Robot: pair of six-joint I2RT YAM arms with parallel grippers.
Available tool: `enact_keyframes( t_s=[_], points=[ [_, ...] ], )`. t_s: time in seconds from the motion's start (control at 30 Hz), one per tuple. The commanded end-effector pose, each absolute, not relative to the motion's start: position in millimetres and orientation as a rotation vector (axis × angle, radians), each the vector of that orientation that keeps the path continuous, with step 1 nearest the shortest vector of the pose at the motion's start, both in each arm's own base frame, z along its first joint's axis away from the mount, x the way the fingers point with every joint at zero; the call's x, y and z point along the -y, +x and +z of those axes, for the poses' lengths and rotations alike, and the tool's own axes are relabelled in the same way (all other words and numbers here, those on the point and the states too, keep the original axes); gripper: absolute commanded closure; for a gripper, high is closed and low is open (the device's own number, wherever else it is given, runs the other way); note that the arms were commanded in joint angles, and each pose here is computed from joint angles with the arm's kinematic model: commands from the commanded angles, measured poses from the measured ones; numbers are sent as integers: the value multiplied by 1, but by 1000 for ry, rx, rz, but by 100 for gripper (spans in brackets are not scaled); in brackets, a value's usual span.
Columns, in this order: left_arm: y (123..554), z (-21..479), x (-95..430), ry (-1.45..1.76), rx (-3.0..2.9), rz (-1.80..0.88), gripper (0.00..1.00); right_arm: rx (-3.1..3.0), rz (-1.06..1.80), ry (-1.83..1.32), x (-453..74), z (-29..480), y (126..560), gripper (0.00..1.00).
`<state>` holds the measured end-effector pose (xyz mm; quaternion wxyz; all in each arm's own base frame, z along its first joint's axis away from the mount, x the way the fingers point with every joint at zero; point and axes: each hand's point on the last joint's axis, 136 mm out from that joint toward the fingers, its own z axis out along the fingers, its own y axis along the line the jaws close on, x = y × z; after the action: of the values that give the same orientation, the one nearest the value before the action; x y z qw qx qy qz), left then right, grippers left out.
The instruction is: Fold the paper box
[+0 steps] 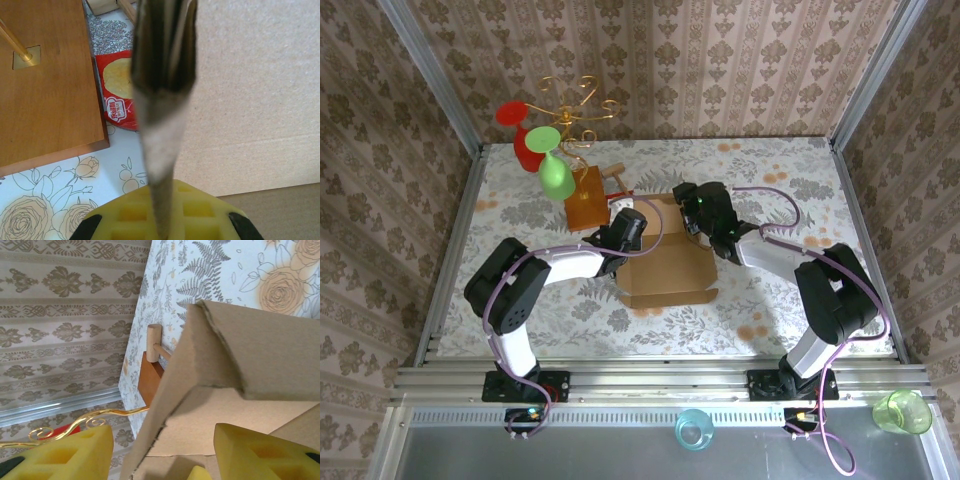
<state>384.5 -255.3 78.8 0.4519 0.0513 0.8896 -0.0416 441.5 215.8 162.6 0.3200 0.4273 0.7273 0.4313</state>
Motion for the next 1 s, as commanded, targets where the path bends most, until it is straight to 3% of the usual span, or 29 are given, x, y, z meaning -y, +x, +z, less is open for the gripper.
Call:
enact_keyframes(
  t_s=[0.0, 0.37, 0.53, 0.63, 0.77, 0.97],
  points=[
    [382, 81, 260, 164, -2194, -98, 100, -1887, 1119, 1138, -216, 167, 455, 50],
    [381, 88, 261, 187, -2181, -105, 100, -1912, 1082, 1207, -211, 134, 459, 76],
    [375, 105, 263, 189, -2160, -157, 64, -1908, 1067, 1210, -205, 132, 454, 81],
    [368, 124, 264, 169, -2141, -220, 49, -1911, 1065, 1211, -204, 130, 453, 81],
    [354, 159, 254, 106, -2106, -333, 40, -1906, 1075, 1212, -204, 130, 451, 82],
    [358, 178, 214, -140, -2159, -561, 36, -1899, 1093, 1201, -205, 134, 450, 83]
  ],
)
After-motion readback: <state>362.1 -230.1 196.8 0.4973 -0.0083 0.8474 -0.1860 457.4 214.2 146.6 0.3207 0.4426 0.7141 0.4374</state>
